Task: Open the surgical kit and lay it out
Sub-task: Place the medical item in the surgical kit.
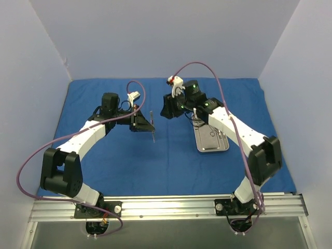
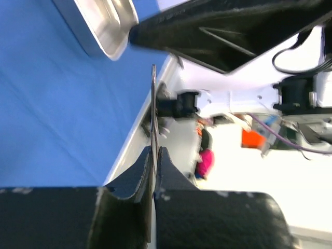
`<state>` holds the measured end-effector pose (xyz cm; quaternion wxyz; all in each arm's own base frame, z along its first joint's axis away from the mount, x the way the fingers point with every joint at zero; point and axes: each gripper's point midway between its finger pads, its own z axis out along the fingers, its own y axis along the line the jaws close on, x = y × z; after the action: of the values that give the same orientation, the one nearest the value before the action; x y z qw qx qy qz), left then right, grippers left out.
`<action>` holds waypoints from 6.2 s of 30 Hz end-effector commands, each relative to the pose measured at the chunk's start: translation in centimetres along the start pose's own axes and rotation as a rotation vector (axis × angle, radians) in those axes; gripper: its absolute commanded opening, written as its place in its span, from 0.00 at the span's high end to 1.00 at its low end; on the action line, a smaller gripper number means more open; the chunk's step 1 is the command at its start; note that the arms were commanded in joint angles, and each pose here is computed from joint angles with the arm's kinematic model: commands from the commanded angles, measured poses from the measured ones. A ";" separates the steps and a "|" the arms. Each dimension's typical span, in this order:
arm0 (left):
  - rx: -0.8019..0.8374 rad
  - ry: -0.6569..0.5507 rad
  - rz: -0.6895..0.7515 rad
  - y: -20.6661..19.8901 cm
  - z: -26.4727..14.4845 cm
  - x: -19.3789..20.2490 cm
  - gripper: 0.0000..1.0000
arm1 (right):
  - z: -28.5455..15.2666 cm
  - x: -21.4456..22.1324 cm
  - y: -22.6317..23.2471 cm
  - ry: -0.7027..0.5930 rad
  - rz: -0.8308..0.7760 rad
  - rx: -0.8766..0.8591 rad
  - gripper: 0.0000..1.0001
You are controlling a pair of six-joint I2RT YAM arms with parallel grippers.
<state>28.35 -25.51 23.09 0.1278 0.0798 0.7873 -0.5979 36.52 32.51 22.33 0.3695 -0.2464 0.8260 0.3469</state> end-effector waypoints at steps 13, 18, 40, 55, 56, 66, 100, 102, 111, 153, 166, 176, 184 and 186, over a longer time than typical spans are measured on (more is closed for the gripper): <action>0.164 0.041 0.045 -4.8 -1.6 3.5 0.98 | -3.6 -0.7 -1.0 0.052 0.035 0.015 0.45; -0.003 -0.112 0.123 -4.2 -1.7 1.2 0.98 | -3.3 0.8 3.9 0.166 0.228 -0.263 0.44; 0.135 -0.147 0.244 -7.7 -0.9 -0.8 0.98 | -7.1 -4.4 9.7 -0.054 0.364 -0.639 0.48; 0.179 -0.126 0.249 -8.6 -0.2 -0.3 0.98 | -6.4 -3.9 10.7 -0.012 0.372 -0.713 0.81; 0.182 -0.125 0.249 -8.8 -0.3 -0.4 0.98 | -6.3 -3.6 10.9 -0.002 0.376 -0.721 0.81; 0.201 -0.144 0.269 -9.3 -0.5 -0.4 0.98 | -6.3 -2.2 11.8 0.019 0.403 -0.746 0.96; -0.259 -0.196 0.260 -13.7 -11.5 11.4 0.29 | -13.6 15.7 18.8 0.519 -0.057 -0.766 1.00; -0.234 -0.178 0.244 -14.0 -11.7 13.0 0.32 | -14.9 16.1 20.3 0.535 -0.062 -0.826 1.00; -0.123 -0.106 0.201 -14.6 -11.6 16.3 0.39 | -18.7 13.6 24.9 0.525 -0.065 -1.014 1.00; 0.051 0.179 0.223 -16.9 -7.0 19.5 0.97 | -17.1 12.2 28.6 0.522 -0.054 -1.019 1.00; -0.327 -0.277 0.526 -14.5 -10.5 11.5 0.98 | -12.3 8.5 16.5 0.368 0.404 -0.345 0.37; -0.495 -0.576 0.861 -14.9 -13.2 4.6 0.98 | -9.4 -2.8 14.2 0.087 1.009 -0.034 0.36; -0.563 -0.521 1.125 -14.0 -11.9 2.5 0.98 | -6.6 -3.5 14.5 0.163 1.141 0.171 0.40; -0.578 -0.539 1.165 -14.0 -12.2 2.2 0.98 | -6.0 -2.6 14.6 0.190 1.183 0.210 0.44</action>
<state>19.89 -17.99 35.78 0.5713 0.2733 0.7372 -0.2356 26.74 38.38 35.34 0.0959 0.1965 0.8671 0.4475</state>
